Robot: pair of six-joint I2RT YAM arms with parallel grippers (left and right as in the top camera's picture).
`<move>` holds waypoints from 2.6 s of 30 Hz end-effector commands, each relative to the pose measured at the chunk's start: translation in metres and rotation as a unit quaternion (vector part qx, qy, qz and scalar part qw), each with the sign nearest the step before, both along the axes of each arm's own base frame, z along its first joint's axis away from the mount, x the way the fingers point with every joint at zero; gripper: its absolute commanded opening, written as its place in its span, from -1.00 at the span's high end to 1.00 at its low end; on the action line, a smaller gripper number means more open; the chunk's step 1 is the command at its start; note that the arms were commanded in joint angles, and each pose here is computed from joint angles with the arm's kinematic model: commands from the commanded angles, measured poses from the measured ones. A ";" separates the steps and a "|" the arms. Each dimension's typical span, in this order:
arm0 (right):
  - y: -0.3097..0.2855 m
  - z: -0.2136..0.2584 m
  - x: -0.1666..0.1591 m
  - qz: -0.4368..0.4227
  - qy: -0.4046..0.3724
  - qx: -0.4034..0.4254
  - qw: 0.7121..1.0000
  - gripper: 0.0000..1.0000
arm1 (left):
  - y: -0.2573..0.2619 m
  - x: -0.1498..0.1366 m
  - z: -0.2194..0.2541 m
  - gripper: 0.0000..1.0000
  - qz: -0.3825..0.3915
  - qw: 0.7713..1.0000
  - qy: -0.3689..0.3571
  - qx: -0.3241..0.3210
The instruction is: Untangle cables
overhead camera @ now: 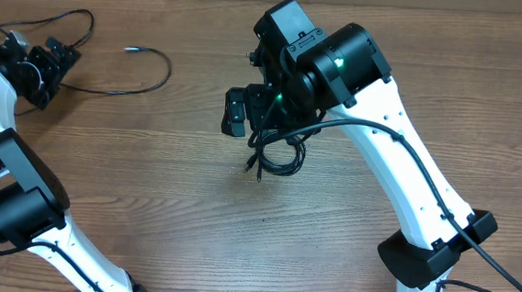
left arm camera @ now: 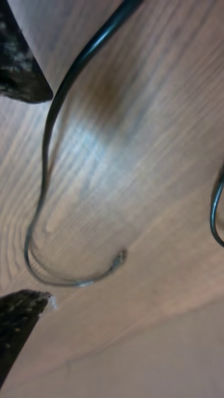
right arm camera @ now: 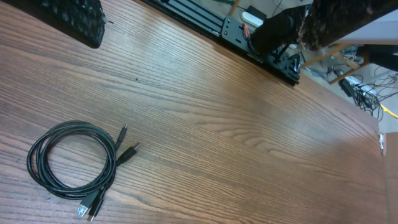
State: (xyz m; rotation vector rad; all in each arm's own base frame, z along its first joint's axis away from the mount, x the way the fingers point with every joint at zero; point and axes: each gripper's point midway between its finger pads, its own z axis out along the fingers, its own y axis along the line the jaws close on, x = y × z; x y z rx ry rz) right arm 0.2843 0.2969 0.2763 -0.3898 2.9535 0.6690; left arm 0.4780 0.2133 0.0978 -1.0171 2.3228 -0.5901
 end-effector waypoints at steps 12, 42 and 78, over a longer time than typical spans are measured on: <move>0.005 0.006 -0.007 0.014 -0.008 0.006 1.000 -1.00 | 0.000 -0.055 -0.054 -1.00 0.014 0.965 0.206 0.160; 0.006 0.006 -0.008 0.010 -0.003 0.009 1.000 -1.00 | -0.009 0.065 0.000 0.92 0.039 0.992 -0.095 0.077; -0.177 -0.007 0.106 -0.242 -0.062 -0.119 0.961 -1.00 | -0.249 -0.033 0.032 -0.99 -0.368 0.926 0.050 -0.064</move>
